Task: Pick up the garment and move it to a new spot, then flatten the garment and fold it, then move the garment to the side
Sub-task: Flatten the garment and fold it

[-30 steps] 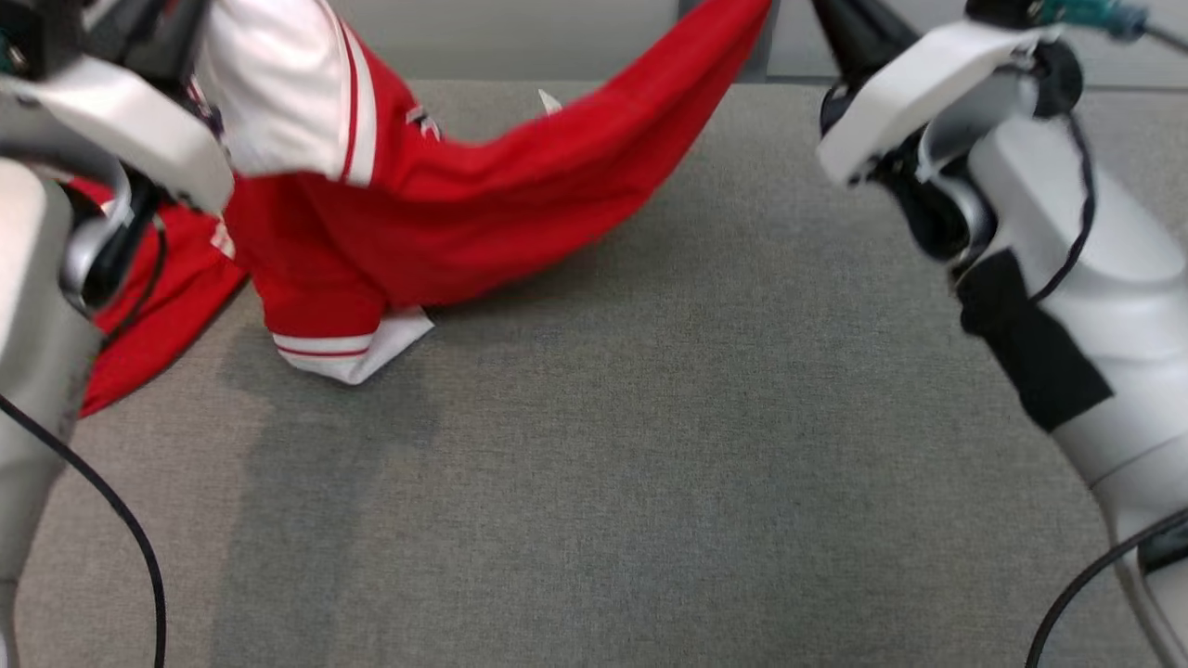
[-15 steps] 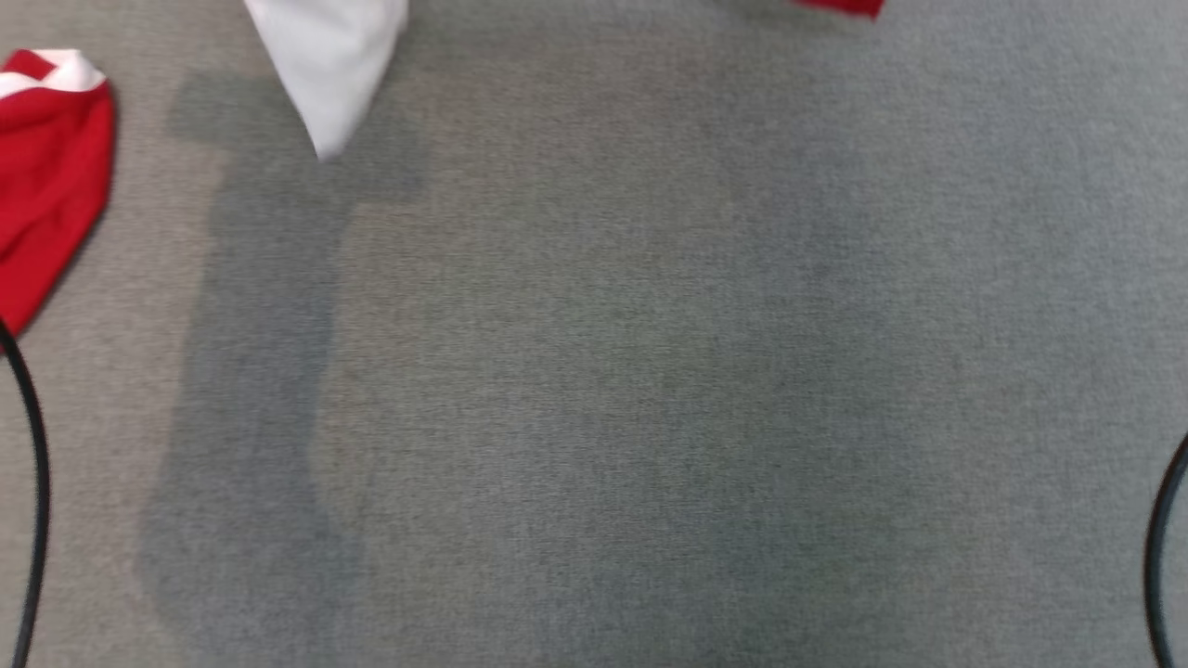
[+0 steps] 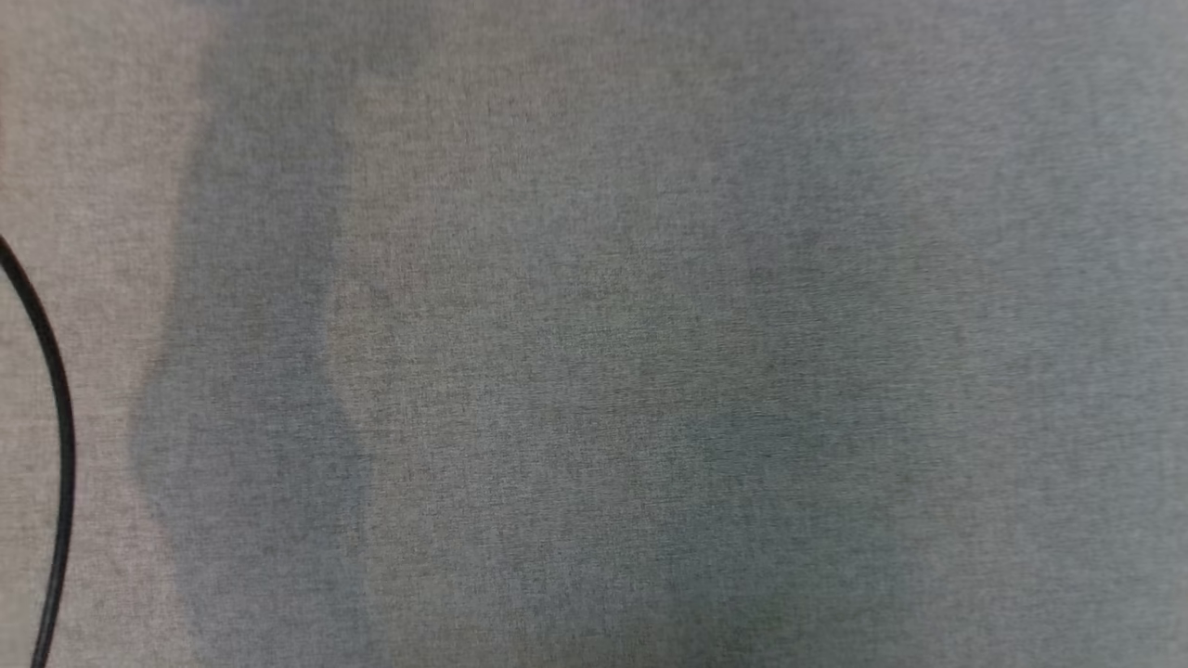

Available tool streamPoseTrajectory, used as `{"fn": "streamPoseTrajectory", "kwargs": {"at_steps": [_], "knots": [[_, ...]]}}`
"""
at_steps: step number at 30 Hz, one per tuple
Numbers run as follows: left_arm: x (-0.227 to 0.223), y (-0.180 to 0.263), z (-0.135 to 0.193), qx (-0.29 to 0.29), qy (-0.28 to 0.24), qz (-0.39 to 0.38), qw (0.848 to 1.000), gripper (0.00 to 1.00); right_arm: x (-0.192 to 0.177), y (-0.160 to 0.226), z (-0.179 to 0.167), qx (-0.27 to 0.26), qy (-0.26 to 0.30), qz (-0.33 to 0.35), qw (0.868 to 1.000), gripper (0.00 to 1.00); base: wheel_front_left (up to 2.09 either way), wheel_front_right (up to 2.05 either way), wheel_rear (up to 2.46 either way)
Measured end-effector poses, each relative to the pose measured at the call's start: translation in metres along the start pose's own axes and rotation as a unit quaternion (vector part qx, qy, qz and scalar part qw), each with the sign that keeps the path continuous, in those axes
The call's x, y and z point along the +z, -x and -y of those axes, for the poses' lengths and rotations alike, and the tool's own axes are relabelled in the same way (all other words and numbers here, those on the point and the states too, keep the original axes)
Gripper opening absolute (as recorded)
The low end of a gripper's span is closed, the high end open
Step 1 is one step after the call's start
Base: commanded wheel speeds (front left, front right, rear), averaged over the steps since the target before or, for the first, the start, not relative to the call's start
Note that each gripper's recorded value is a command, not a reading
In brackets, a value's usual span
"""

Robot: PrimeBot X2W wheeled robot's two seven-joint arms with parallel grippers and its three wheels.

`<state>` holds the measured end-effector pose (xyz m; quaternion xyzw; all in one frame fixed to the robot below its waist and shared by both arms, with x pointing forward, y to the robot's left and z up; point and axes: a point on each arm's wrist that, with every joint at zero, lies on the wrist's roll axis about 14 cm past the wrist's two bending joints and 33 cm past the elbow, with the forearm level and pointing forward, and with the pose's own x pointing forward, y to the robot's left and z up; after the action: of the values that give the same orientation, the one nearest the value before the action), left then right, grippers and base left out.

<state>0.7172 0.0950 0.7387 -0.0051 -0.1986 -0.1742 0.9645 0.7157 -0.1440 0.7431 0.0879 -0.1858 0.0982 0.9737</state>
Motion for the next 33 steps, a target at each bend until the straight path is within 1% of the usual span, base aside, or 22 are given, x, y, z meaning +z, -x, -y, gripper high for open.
{"fn": "streamPoseTrajectory", "kwargs": {"at_steps": [3, 4, 5, 7, 8, 9, 11, 15, 16, 20, 22, 24, 26, 29, 33], "knots": [[-0.037, 0.007, -0.008, 0.013, 0.026, -0.009, 1.000, 0.00, -0.050, 0.007, -0.006, 0.011, -0.006, -0.034, 0.999, 0.00, 0.00, 0.00, 0.00], [-0.054, 0.011, -0.008, 0.013, 0.036, -0.022, 0.999, 0.00, -0.067, 0.011, -0.007, 0.016, 0.001, -0.049, 0.999, 0.00, 0.00, 0.00, 0.00], [-0.070, 0.018, -0.008, 0.014, 0.044, -0.030, 0.998, 0.00, -0.082, 0.017, -0.006, 0.016, -0.004, -0.060, 0.998, 0.00, 0.00, 0.00, 0.00], [-0.098, 0.033, -0.006, 0.014, 0.056, -0.053, 0.997, 0.00, -0.106, 0.030, -0.006, 0.015, -0.019, -0.079, 0.997, 0.00, 0.00, 0.00, 0.00], [-0.103, 0.040, -0.008, 0.024, 0.079, -0.052, 0.995, 0.00, -0.113, 0.037, -0.008, 0.017, -0.025, -0.085, 0.996, 0.00, 0.00, 0.00, 0.00], [-0.107, 0.047, -0.009, 0.028, 0.089, -0.054, 0.994, 0.00, -0.120, 0.044, -0.010, 0.019, -0.032, -0.091, 0.995, 0.00, 0.00, 0.00, 0.00], [-0.109, 0.060, -0.012, 0.033, 0.096, -0.053, 0.993, 0.00, -0.126, 0.059, -0.012, 0.022, -0.048, -0.096, 0.994, 0.00, 0.00, 0.00, 0.00], [-0.116, 0.099, -0.016, 0.054, 0.141, -0.057, 0.987, 0.00, -0.142, 0.100, -0.019, 0.027, -0.086, -0.119, 0.989, 0.00, 0.00, 0.00, 0.00], [-0.113, 0.109, -0.016, 0.059, 0.148, -0.054, 0.986, 0.00, -0.142, 0.111, -0.021, 0.026, -0.101, -0.121, 0.987, 0.00, 0.00, 0.00, 0.00], [-0.100, 0.157, -0.026, 0.099, 0.182, -0.035, 0.978, 0.00, -0.143, 0.156, -0.031, 0.037, -0.131, -0.139, 0.981, 0.00, 0.00, 0.00, 0.00], [-0.104, 0.189, -0.019, 0.112, 0.192, -0.047, 0.974, 0.00, -0.143, 0.180, -0.036, 0.039, -0.145, -0.149, 0.977, 0.00, 0.00, 0.00, 0.00], [-0.105, 0.219, -0.012, 0.128, 0.194, -0.057, 0.971, 0.00, -0.143, 0.204, -0.039, 0.042, -0.151, -0.161, 0.974, 0.00, 0.00, 0.00, 0.00], [-0.107, 0.247, -0.003, 0.139, 0.209, -0.067, 0.966, 0.00, -0.146, 0.229, -0.042, 0.045, -0.151, -0.177, 0.971, 0.00, 0.00, 0.00, 0.00], [-0.103, 0.284, 0.005, 0.163, 0.214, -0.076, 0.960, 0.00, -0.144, 0.259, -0.043, 0.036, -0.163, -0.188, 0.968, 0.00, 0.00, 0.00, 0.00], [-0.101, 0.324, 0.026, 0.183, 0.243, -0.088, 0.949, 0.00, -0.143, 0.298, -0.038, 0.013, -0.180, -0.199, 0.963, 0.00, 0.00, 0.00, 0.00]]}}
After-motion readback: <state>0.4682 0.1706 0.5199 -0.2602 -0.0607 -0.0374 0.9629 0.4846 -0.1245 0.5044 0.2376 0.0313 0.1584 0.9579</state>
